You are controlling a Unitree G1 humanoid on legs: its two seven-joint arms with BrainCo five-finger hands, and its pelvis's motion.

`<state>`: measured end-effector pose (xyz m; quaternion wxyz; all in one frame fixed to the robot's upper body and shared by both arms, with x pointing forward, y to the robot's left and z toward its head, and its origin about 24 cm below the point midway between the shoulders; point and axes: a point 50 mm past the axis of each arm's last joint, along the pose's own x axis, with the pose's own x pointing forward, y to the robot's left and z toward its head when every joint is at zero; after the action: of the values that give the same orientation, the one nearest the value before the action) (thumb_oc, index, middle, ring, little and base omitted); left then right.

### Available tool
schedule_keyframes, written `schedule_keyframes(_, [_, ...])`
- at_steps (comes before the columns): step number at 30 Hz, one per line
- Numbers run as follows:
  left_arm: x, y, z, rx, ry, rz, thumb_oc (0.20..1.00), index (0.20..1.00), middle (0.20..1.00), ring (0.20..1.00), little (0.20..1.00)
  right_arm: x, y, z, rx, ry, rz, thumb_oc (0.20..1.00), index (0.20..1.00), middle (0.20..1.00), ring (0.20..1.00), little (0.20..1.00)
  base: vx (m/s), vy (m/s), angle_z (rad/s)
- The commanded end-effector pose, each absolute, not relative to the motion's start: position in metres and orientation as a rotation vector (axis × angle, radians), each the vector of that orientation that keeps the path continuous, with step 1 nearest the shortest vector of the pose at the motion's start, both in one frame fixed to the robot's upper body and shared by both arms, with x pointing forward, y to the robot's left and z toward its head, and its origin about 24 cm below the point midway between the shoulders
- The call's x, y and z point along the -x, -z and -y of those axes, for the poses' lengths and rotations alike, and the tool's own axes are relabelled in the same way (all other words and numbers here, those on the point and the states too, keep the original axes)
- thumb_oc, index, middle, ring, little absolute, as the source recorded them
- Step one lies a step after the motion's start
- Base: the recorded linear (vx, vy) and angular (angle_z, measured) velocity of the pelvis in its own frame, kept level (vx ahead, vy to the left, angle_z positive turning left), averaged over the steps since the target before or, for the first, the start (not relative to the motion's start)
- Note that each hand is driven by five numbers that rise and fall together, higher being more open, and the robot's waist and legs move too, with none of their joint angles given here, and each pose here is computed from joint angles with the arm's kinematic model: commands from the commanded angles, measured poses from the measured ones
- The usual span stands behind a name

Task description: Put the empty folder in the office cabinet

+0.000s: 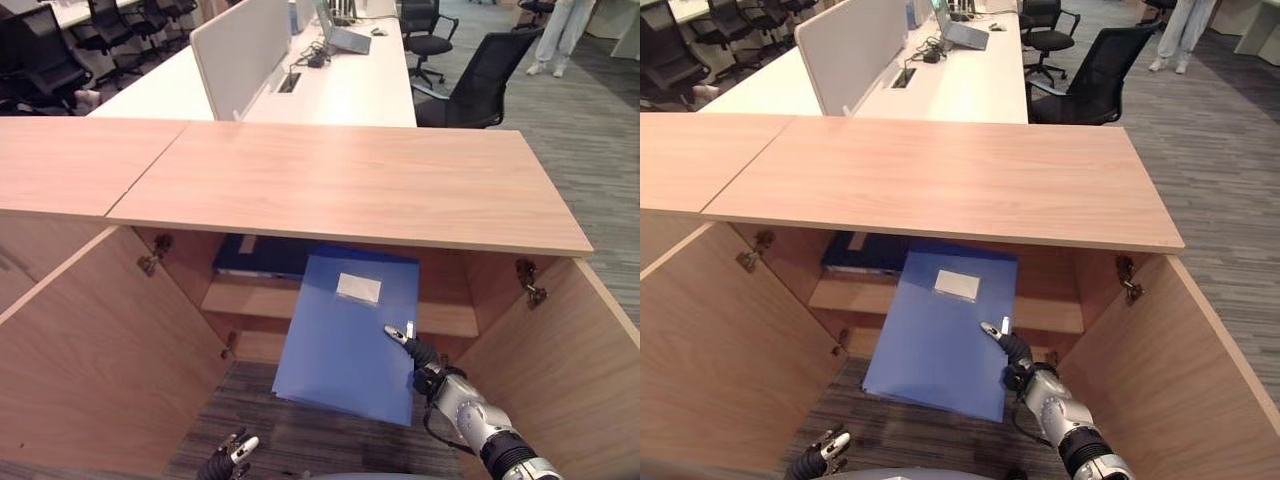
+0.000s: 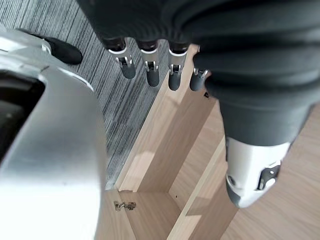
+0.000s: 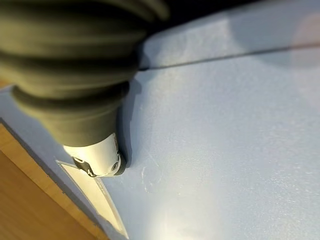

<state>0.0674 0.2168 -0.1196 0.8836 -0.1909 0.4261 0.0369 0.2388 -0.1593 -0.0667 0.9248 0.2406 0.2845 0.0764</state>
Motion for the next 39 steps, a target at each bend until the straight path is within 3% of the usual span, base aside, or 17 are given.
schedule_keyframes(1, [-0.083,0.106,-0.227,0.364,-0.063,-0.809,1.0,1.0,1.0,1.0,1.0,-0.278,0.026,0.137,-0.611,-0.196,-0.357,0.2,0.2,0.2,0.2,0.2,0.15,-0.304,0.17])
schedule_keyframes(10, [-0.115,0.094,-0.206,0.346,0.059,-0.725,1.0,1.0,1.0,1.0,1.0,-0.303,0.001,0.158,-0.514,-0.109,-0.262,0.2,0.2,0.2,0.2,0.2,0.03,-0.005,0.39])
schedule_keyframes(18, [-0.103,0.095,-0.205,0.324,0.076,-0.759,1.0,1.0,1.0,1.0,1.0,-0.304,-0.016,0.152,-0.445,-0.15,-0.192,0.2,0.2,0.2,0.2,0.2,0.06,0.116,-0.14])
schedule_keyframes(26, [-0.13,0.074,-0.212,0.264,0.089,-0.64,1.0,1.0,1.0,1.0,1.0,-0.329,-0.086,0.154,-0.461,-0.093,0.093,0.2,0.2,0.2,0.2,0.2,-0.16,0.097,-0.11])
schedule_keyframes(31, [-0.158,0.056,-0.195,0.256,0.14,-0.52,1.0,1.0,1.0,1.0,1.0,-0.352,-0.159,0.174,-0.694,0.138,0.393,0.2,0.2,0.2,0.2,0.2,-0.13,0.164,-0.05])
schedule_keyframes(39, [-0.181,0.033,-0.178,0.227,0.234,-0.403,1.0,1.0,1.0,1.0,1.0,-0.363,-0.191,0.201,-0.753,0.239,0.487,0.2,0.2,0.2,0.2,0.2,-0.02,0.067,0.02])
